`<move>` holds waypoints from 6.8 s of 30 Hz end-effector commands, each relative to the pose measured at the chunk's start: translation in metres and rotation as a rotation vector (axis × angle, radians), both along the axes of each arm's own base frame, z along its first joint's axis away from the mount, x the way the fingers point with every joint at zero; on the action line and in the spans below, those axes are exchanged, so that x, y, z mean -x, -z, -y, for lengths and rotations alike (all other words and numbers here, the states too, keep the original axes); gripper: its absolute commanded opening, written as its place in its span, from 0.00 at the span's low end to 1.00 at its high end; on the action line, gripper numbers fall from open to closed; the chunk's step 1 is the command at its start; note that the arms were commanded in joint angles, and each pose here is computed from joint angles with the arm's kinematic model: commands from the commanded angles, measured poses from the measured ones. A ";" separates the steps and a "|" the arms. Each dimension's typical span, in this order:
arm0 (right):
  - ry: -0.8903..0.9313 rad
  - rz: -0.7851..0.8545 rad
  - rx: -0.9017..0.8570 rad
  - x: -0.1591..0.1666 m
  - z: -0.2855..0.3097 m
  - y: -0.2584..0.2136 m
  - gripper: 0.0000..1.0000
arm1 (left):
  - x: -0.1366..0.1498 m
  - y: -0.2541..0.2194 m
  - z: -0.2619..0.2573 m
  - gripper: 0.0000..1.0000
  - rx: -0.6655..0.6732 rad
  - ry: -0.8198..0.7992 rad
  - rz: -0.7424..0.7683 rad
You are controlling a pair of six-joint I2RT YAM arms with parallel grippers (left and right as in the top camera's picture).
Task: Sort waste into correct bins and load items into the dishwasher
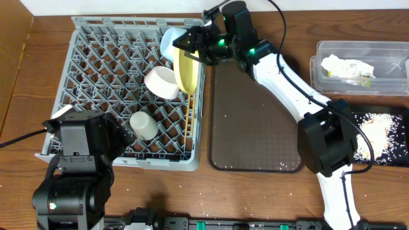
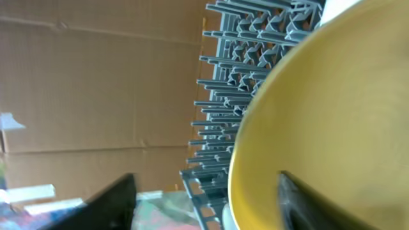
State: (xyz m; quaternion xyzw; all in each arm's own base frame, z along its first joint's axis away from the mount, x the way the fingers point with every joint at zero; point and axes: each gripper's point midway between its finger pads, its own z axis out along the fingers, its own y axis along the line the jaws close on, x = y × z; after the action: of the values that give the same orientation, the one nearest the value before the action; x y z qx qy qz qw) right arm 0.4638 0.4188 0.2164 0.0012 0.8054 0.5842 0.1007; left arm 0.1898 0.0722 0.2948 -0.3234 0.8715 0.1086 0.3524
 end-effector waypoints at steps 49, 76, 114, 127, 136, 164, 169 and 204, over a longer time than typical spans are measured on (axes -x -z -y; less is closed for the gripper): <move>-0.251 0.167 1.169 0.275 0.250 0.019 0.99 | 0.001 -0.003 -0.002 0.98 -0.008 -0.010 0.007; 0.120 0.509 0.874 0.245 0.279 0.090 0.99 | 0.001 -0.003 -0.002 0.98 -0.008 -0.010 0.007; 0.824 1.033 0.817 0.212 0.396 0.065 0.99 | 0.001 -0.003 -0.002 0.98 -0.007 -0.010 0.007; 0.870 1.081 0.884 0.218 0.411 0.057 0.99 | 0.001 -0.003 -0.002 0.98 -0.008 -0.010 0.007; 0.841 1.129 1.007 0.218 0.418 0.059 0.99 | 0.001 -0.003 -0.002 0.98 -0.008 -0.010 0.007; 0.858 1.107 0.953 0.218 0.416 0.058 0.99 | 0.001 -0.003 -0.002 0.98 -0.007 -0.010 0.007; 0.858 1.108 0.953 0.218 0.416 0.058 0.99 | 0.001 -0.003 -0.002 0.98 -0.007 -0.010 0.007; 0.858 1.107 0.953 0.218 0.416 0.058 0.99 | -0.040 0.061 0.072 0.98 0.085 0.516 0.161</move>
State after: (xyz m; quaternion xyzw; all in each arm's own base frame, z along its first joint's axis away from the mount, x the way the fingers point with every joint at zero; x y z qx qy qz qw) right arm 0.2463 0.0053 0.1587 -0.0286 0.7302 0.0083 0.6826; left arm 0.2318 0.0302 0.2555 -0.2067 0.8800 0.0028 0.4277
